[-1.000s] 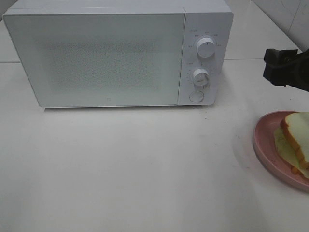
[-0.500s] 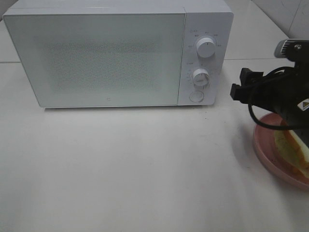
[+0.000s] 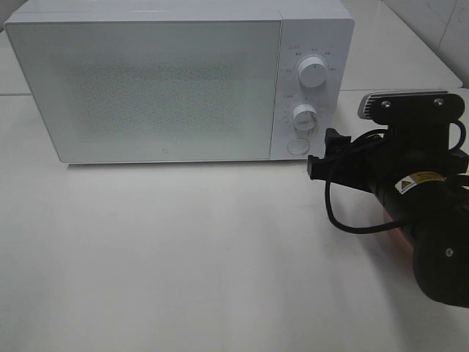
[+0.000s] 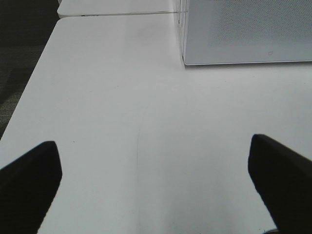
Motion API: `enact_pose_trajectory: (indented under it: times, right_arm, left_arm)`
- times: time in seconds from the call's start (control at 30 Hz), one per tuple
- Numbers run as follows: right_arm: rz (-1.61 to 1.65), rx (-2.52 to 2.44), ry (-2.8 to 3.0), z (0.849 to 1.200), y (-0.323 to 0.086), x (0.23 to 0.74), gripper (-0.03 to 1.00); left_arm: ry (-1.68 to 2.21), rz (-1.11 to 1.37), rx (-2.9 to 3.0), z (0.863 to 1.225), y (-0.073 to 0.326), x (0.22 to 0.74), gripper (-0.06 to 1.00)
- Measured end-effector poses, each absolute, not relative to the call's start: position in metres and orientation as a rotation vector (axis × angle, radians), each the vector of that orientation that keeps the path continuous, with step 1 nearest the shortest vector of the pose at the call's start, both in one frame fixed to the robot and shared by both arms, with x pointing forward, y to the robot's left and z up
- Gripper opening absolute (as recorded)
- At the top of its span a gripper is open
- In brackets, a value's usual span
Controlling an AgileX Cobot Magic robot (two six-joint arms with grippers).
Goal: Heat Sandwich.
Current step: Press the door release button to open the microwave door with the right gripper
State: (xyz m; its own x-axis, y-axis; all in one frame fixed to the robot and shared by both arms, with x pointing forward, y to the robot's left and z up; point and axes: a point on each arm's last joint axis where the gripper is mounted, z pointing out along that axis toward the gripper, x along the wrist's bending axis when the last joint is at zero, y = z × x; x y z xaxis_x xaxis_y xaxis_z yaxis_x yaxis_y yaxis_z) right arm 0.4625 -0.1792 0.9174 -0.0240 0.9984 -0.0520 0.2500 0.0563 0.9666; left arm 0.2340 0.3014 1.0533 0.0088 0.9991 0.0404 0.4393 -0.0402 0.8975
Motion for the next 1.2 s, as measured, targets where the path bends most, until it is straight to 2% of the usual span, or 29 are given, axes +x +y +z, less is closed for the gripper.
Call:
enact_pose_trajectory:
  times: [0.6, 0.9, 1.2]
  right_arm:
    - [1.042, 1.355, 1.432, 0.9142, -0.1784, 0.4637, 0.77]
    - [1.313, 1.711, 1.161, 0.9141, -0.1783, 0.4637, 0.77]
    - [1.696, 2.274, 0.525, 0.9117, -0.1778, 0.4630, 0.75]
  left_arm:
    - [1.517, 0.990, 1.570, 1.0533, 0.3014, 0.2340, 0.99]
    - [1.517, 0.990, 1.570, 1.0533, 0.3014, 0.2340, 0.99]
    - [1.517, 0.990, 1.570, 1.0533, 0.3014, 0.2340, 0.99]
